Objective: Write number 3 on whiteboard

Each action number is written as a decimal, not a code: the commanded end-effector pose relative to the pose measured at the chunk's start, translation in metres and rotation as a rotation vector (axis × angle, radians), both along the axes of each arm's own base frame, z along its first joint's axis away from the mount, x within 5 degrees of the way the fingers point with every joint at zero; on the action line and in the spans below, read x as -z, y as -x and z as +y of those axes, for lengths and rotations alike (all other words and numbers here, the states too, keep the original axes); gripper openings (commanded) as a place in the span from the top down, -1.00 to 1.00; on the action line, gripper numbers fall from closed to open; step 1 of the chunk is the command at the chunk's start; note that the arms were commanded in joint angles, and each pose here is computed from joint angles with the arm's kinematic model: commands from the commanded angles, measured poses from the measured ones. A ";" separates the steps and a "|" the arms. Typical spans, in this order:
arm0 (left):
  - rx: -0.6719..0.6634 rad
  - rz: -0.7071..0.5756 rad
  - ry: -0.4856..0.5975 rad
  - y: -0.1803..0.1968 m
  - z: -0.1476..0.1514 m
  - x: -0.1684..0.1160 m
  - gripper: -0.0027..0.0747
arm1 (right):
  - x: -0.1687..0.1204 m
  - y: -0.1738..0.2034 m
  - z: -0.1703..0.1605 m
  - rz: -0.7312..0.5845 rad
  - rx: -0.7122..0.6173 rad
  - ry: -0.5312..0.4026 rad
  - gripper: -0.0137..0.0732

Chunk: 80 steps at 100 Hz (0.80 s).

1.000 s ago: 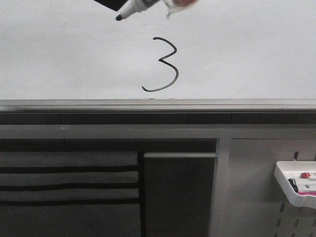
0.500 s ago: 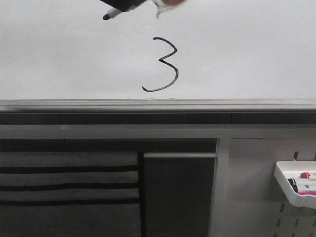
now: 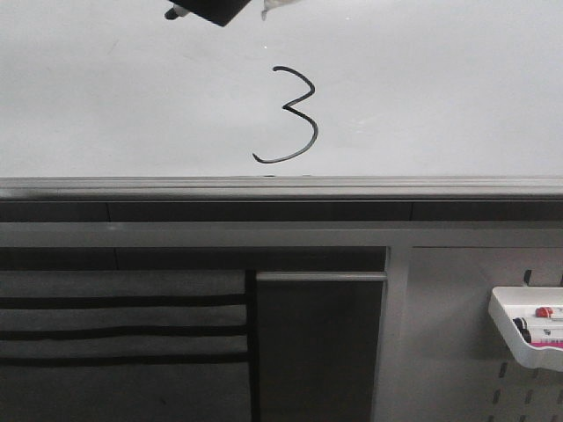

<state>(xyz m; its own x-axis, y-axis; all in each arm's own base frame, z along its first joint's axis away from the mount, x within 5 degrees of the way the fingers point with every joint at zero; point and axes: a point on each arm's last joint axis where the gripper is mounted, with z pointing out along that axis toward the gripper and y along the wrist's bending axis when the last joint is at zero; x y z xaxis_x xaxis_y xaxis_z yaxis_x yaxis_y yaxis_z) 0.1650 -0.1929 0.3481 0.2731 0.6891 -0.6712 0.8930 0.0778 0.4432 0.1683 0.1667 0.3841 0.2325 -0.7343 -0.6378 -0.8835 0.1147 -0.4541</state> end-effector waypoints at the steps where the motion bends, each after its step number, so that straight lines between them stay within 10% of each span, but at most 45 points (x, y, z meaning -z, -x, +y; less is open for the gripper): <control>1: -0.019 -0.048 0.095 0.001 -0.001 -0.021 0.67 | -0.017 0.002 0.000 -0.059 0.009 -0.078 0.83; 56: -0.020 -0.047 0.096 0.001 -0.001 -0.021 0.98 | -0.017 0.002 0.000 -0.059 0.009 -0.078 0.82; 80: -0.105 -0.022 0.132 -0.008 0.006 -0.022 0.98 | -0.022 0.002 -0.008 -0.048 0.060 -0.113 0.19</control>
